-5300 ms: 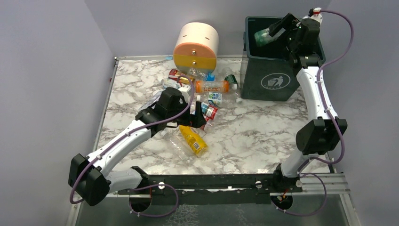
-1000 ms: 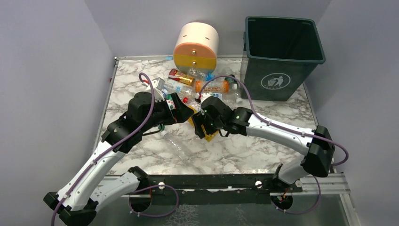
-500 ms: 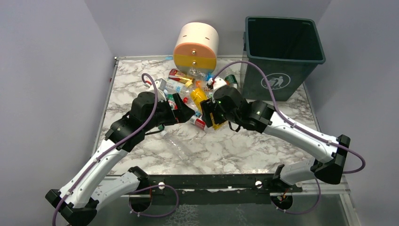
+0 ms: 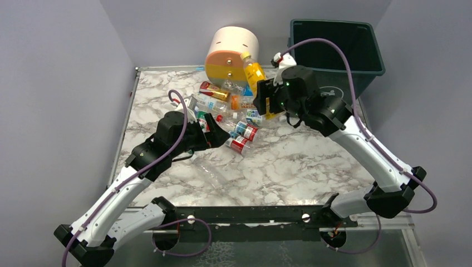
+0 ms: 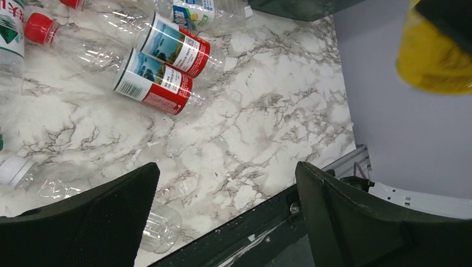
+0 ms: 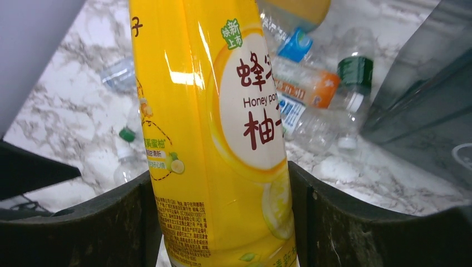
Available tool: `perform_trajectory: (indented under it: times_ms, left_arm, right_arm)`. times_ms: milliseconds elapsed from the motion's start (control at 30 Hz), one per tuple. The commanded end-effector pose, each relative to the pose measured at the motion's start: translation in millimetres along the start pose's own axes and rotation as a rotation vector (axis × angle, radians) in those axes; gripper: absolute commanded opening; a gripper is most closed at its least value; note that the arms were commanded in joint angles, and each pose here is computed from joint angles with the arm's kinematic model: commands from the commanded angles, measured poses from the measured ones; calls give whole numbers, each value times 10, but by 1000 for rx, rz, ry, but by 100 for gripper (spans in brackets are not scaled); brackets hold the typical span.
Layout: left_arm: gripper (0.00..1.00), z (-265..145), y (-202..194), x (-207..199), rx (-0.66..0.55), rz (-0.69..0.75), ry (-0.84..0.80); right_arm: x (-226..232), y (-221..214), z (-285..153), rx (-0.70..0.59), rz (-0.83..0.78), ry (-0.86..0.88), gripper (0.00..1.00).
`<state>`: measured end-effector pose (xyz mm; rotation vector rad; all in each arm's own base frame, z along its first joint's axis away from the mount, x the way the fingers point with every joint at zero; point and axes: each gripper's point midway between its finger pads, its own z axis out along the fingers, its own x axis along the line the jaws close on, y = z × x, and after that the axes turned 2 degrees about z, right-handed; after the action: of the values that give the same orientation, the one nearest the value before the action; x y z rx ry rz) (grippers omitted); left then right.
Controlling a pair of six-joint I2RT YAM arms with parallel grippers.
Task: Put the plastic bottles in the bin
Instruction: Pick up the plastic bottle at the center of the board, then place the plastic bottle in the trash bin.
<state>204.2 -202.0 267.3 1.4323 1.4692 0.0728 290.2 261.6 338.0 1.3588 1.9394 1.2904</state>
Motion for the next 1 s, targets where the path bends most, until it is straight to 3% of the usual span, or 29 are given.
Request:
perform_trajectory:
  times_ms: [0, 500, 967]
  left_arm:
    - [99, -9, -1, -50, -6, -9, -34]
    - [99, 18, -62, -34, 12, -17, -39]
    - [99, 24, -57, -54, 15, -18, -46]
  right_arm:
    - [-105, 334, -9, -50, -20, 6, 73]
    - [-1089, 1291, 165, -209, 108, -99, 73]
    - [-2073, 1569, 180, -291, 318, -102, 73]
